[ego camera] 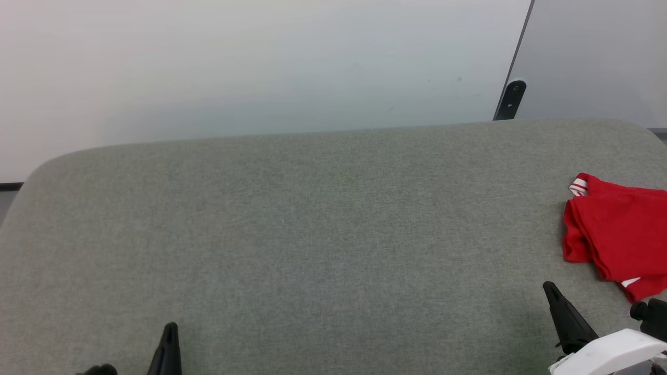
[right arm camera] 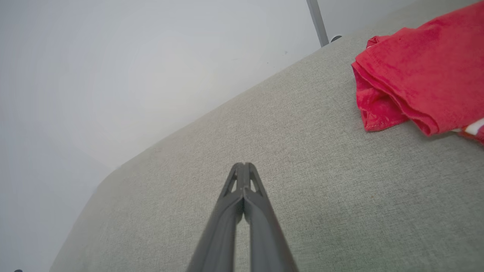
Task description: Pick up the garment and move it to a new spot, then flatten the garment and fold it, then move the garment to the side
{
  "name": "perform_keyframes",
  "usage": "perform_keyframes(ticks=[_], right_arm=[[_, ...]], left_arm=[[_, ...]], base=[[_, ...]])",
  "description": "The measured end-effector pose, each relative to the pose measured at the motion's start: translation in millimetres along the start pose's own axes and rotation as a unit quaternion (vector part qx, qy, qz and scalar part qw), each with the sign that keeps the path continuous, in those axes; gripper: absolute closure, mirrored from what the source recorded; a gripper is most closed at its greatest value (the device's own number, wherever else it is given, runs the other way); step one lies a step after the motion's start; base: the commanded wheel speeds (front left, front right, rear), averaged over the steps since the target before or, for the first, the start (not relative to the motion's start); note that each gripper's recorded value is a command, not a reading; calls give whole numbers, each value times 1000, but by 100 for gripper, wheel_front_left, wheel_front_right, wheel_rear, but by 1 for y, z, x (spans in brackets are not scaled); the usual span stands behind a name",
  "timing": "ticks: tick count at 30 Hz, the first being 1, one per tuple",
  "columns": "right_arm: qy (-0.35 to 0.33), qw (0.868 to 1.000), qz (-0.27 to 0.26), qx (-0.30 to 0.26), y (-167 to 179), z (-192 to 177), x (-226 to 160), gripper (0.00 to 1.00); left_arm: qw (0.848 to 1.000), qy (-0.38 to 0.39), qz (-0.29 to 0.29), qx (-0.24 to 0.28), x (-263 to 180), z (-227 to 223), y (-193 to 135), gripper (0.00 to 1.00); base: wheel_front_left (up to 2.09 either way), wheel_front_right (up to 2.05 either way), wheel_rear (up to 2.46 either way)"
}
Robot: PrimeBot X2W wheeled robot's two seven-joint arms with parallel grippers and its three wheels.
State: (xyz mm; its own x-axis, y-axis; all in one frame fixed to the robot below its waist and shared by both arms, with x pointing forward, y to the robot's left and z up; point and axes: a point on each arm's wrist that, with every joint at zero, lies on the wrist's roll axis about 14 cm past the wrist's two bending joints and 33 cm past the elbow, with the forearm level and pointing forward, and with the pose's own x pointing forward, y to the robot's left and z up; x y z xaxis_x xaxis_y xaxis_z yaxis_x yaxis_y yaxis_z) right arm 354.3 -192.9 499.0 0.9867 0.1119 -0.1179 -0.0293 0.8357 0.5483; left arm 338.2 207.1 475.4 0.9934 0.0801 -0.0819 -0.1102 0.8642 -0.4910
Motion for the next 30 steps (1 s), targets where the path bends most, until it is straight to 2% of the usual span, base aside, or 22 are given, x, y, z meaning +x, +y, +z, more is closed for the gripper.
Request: perform_keyframes(ticks=[15,30], right_arm=[[-17,994,5,105,0,4,6,100],[-31,980,11,196,0,7,12,100]], left_arm=[[994,9,3,-113,11,0,-2,100],[978,15,-1,-208,19,2,-5,100]], base=[[0,0,0],[0,0,0]])
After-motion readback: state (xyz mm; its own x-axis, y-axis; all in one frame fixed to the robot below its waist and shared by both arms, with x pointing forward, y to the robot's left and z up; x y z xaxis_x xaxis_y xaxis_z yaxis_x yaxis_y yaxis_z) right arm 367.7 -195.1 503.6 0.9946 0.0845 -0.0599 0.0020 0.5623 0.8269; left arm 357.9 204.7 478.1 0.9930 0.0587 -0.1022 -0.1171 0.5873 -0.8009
